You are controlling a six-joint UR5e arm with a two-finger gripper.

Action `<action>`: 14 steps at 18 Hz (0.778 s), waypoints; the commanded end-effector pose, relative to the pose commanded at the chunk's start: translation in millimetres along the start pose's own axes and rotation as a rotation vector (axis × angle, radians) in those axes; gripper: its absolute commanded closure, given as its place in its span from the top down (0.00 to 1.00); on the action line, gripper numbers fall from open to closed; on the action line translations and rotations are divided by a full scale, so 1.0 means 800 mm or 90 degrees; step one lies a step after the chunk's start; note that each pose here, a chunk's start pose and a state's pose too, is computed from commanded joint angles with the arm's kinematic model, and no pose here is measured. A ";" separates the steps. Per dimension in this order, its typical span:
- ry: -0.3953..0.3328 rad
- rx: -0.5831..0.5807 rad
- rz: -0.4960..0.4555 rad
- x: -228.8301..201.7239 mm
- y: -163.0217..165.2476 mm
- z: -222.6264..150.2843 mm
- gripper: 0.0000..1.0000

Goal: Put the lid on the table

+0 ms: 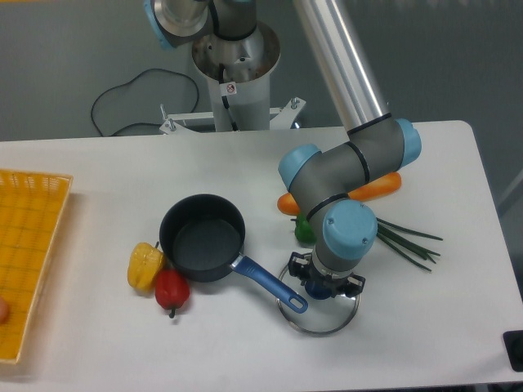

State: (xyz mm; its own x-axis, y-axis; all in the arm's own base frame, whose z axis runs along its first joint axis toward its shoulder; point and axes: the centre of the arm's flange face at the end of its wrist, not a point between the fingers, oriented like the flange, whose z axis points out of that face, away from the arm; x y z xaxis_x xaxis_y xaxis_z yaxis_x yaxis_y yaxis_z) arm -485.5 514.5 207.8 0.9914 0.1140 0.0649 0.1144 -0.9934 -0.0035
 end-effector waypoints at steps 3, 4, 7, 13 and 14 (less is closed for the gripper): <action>-0.007 0.008 0.002 -0.002 -0.002 -0.009 0.80; -0.009 0.008 0.004 -0.002 -0.002 -0.010 0.83; -0.013 0.010 0.007 -0.005 0.000 -0.017 0.97; -0.025 0.016 0.022 -0.005 0.002 -0.035 1.00; -0.028 0.015 0.034 -0.004 0.003 -0.039 1.00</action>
State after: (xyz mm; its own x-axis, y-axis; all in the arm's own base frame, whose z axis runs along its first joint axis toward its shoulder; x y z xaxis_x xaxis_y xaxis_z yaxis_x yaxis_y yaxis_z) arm -490.3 511.3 238.7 0.9979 0.0612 0.0197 0.0617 -0.9977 -0.0295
